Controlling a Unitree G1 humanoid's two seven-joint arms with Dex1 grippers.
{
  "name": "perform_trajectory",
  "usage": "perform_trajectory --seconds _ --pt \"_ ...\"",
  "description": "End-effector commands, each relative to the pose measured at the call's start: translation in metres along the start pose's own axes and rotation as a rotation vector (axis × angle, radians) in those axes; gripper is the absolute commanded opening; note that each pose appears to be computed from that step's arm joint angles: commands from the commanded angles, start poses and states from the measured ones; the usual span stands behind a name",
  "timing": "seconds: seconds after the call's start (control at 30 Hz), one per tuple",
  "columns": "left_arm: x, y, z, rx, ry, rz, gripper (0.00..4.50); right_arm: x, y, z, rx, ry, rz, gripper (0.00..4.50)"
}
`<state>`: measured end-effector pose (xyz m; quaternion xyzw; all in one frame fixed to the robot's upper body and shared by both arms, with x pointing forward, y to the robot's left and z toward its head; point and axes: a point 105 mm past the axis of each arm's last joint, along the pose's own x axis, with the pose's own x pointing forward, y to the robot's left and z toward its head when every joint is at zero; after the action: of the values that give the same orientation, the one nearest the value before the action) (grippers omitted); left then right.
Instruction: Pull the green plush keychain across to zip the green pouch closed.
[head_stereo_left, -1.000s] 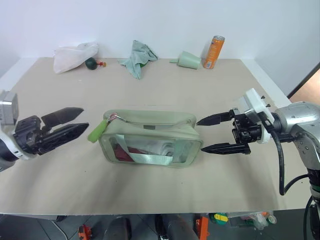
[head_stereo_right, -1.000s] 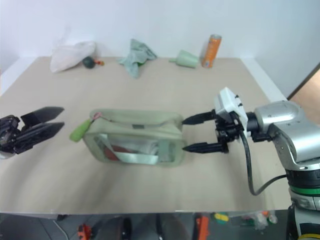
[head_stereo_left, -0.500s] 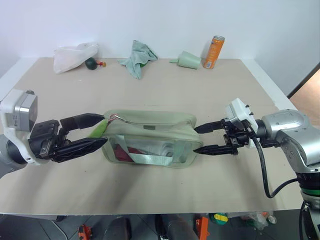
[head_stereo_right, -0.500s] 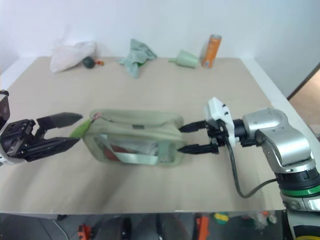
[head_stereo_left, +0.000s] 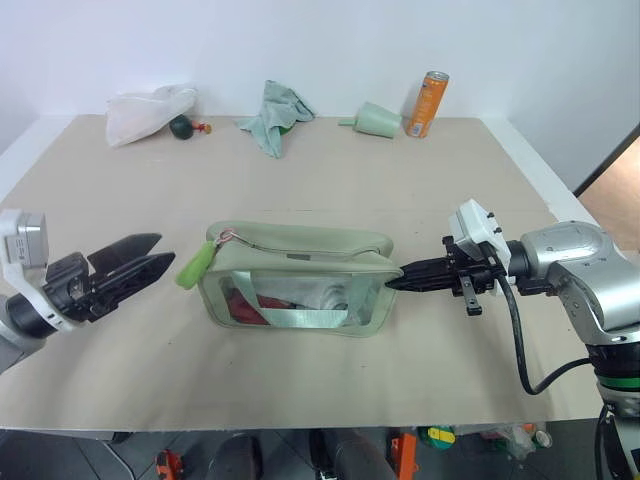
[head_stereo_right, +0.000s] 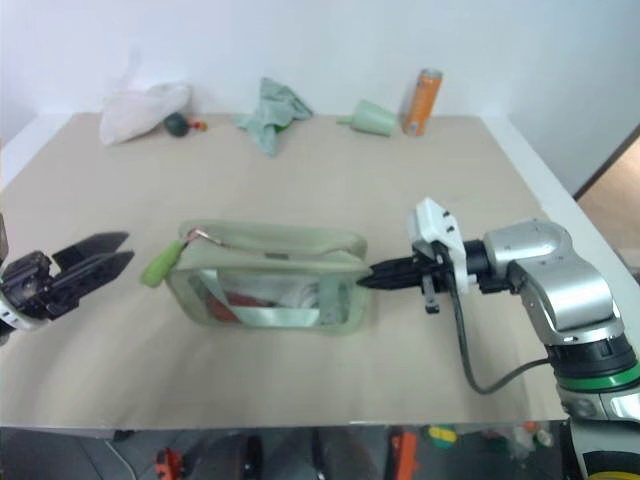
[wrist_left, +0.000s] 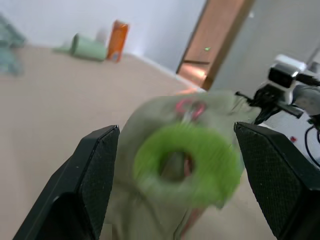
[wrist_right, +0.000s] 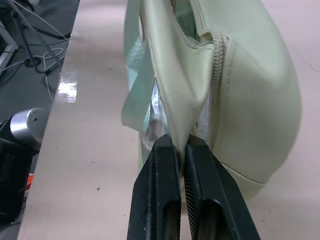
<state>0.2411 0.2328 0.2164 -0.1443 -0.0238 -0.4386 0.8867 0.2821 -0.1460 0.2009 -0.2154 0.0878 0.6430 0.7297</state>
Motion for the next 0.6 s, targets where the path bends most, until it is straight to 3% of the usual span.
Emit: perform_trajectory --seconds 0.03,0.17,0.3,0.6 --pt "-0.003 -0.007 0.009 0.037 -0.018 -0.016 3.81 0.003 0.001 -0.001 -0.021 0.012 0.009 0.02" --pt "-0.002 -0.011 0.007 0.028 -0.02 -0.032 3.81 0.005 0.001 -0.002 -0.023 0.019 0.013 0.02" --pt "-0.002 -0.015 0.025 0.012 -0.119 -0.056 3.81 0.006 0.001 -0.004 -0.028 0.029 0.019 0.02" --pt "0.008 -0.023 -0.016 0.001 0.07 -0.097 3.81 0.008 -0.001 -0.005 -0.034 0.034 0.015 0.02"
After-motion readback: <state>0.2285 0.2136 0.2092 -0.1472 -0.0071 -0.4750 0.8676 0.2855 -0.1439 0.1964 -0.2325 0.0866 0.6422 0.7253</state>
